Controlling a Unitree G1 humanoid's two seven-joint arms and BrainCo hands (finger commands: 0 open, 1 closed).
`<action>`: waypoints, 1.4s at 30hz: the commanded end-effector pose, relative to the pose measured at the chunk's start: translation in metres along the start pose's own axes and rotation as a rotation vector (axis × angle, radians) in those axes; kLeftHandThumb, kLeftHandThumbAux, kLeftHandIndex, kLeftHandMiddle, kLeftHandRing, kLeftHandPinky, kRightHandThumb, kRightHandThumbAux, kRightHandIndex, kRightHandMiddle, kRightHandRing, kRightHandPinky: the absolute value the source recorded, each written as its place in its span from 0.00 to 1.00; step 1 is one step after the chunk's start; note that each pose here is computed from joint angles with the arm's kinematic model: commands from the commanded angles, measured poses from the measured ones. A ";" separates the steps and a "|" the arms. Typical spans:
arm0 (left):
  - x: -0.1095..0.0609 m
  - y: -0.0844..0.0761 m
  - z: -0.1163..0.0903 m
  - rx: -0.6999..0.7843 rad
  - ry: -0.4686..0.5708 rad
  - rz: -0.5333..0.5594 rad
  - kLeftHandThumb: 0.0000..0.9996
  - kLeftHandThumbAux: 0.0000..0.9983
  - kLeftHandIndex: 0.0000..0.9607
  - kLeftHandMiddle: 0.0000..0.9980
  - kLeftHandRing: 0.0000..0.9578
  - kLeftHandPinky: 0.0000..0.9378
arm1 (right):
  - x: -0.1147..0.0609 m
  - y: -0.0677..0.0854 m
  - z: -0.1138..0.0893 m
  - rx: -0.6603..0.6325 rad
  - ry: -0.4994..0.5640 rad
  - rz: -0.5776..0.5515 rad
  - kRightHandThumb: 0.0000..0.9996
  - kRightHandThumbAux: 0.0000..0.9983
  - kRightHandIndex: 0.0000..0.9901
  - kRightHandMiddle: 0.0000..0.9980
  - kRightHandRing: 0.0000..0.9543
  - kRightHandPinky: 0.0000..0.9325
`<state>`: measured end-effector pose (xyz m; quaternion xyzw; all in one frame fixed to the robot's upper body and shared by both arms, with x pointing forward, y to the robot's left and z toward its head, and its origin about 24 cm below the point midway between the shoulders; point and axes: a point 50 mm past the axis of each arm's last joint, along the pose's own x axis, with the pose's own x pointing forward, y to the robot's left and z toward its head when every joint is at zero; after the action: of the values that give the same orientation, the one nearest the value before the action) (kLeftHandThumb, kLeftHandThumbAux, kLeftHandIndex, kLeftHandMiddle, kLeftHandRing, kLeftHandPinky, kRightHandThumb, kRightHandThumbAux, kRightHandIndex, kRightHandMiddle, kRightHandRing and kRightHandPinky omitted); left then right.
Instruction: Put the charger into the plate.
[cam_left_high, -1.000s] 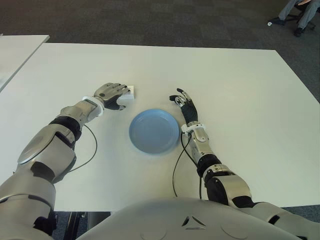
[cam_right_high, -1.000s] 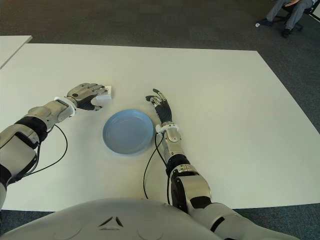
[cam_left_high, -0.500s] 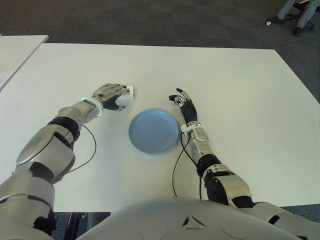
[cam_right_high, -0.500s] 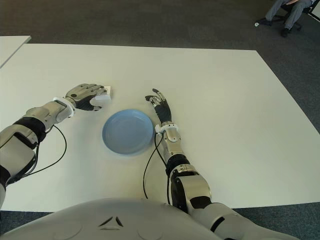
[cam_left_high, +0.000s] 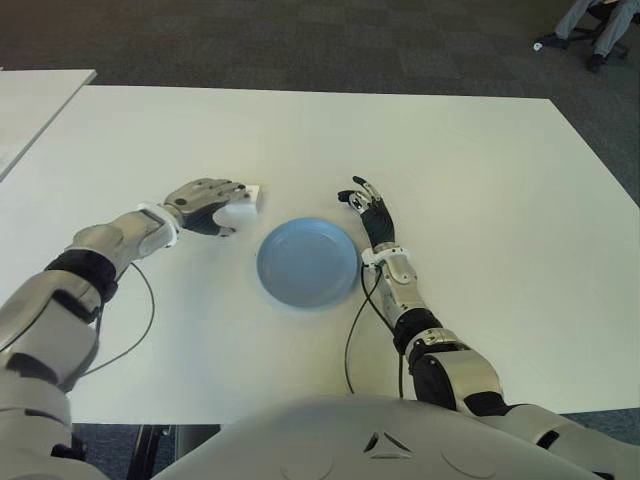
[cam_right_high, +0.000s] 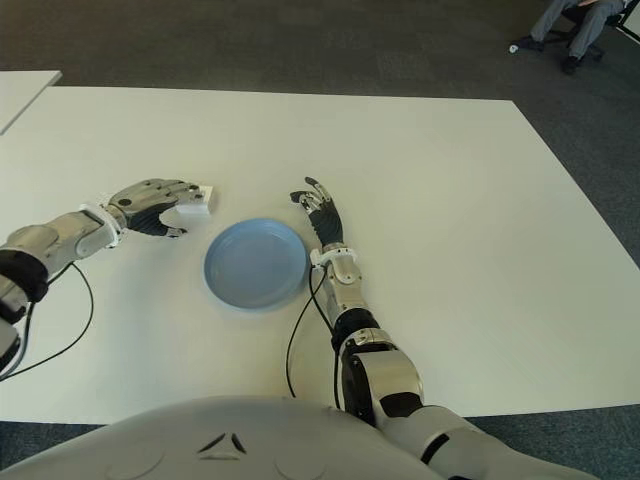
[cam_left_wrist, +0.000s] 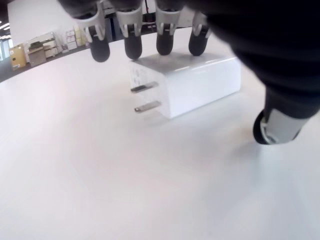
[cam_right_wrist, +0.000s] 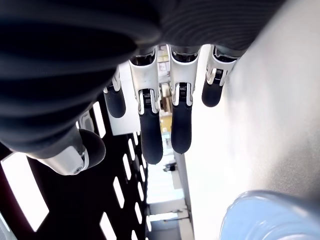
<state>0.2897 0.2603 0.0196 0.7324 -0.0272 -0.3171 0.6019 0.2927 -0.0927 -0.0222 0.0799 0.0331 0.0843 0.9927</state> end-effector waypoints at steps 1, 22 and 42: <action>-0.033 -0.061 0.021 0.025 -0.093 -0.260 0.00 0.47 0.00 0.00 0.00 0.00 | -0.011 0.010 -0.021 0.060 0.096 -0.007 0.00 0.53 0.14 0.39 0.32 0.12; -0.086 -0.064 0.035 0.009 -0.070 -0.187 0.00 0.42 0.00 0.00 0.00 0.00 | -0.010 0.006 -0.017 0.040 0.077 -0.003 0.00 0.48 0.13 0.35 0.31 0.15; -0.099 -0.054 0.039 -0.019 -0.027 -0.089 0.00 0.44 0.00 0.00 0.00 0.00 | -0.009 0.002 -0.018 0.040 0.087 0.005 0.00 0.48 0.13 0.34 0.30 0.13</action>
<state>0.1912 0.2838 0.0286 0.7289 -0.0350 -0.3139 0.6074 0.2916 -0.0934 -0.0238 0.0826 0.0335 0.0919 0.9918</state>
